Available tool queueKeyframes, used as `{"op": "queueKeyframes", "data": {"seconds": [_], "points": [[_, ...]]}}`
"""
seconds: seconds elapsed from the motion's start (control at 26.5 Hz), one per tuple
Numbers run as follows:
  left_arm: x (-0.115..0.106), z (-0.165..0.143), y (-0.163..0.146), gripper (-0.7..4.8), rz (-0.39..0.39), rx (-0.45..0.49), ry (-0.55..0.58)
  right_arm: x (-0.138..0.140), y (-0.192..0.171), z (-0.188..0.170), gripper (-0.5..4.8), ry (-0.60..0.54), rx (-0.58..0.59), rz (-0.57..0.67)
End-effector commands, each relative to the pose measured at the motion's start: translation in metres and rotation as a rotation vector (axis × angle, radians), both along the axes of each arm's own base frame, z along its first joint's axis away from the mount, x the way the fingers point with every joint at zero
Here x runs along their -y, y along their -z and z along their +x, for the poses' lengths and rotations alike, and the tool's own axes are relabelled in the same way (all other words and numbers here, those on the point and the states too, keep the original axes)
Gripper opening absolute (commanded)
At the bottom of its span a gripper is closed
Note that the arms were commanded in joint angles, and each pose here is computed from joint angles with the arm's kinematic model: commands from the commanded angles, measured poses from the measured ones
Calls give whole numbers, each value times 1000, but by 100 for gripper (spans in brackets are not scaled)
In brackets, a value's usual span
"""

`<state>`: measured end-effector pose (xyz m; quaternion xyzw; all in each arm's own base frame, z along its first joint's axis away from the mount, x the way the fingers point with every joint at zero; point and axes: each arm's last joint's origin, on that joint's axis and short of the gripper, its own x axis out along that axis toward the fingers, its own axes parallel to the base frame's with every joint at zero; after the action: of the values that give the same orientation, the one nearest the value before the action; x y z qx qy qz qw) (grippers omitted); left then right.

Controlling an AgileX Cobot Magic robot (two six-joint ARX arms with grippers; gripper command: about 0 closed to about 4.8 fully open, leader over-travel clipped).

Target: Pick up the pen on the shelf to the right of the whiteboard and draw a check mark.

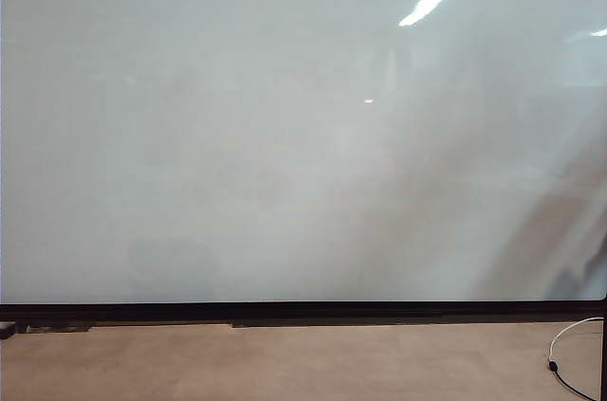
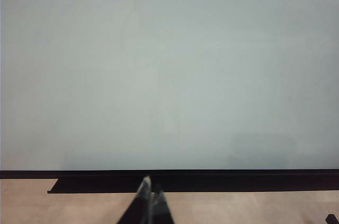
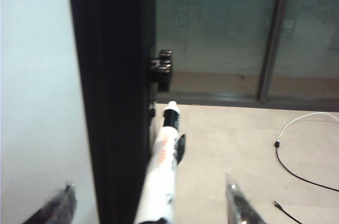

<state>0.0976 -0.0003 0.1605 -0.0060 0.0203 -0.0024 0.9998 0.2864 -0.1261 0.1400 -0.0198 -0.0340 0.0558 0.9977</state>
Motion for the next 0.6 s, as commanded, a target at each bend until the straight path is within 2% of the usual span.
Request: {"op": "queueKeyframes", "data": {"seconds": [0.04, 0.6], "points": [[0, 0, -2, -4, 4, 15, 0, 3, -1, 6, 365, -13, 20, -2], [0, 0, -2, -4, 4, 15, 1, 13, 5, 21, 365, -68, 16, 39]]}}
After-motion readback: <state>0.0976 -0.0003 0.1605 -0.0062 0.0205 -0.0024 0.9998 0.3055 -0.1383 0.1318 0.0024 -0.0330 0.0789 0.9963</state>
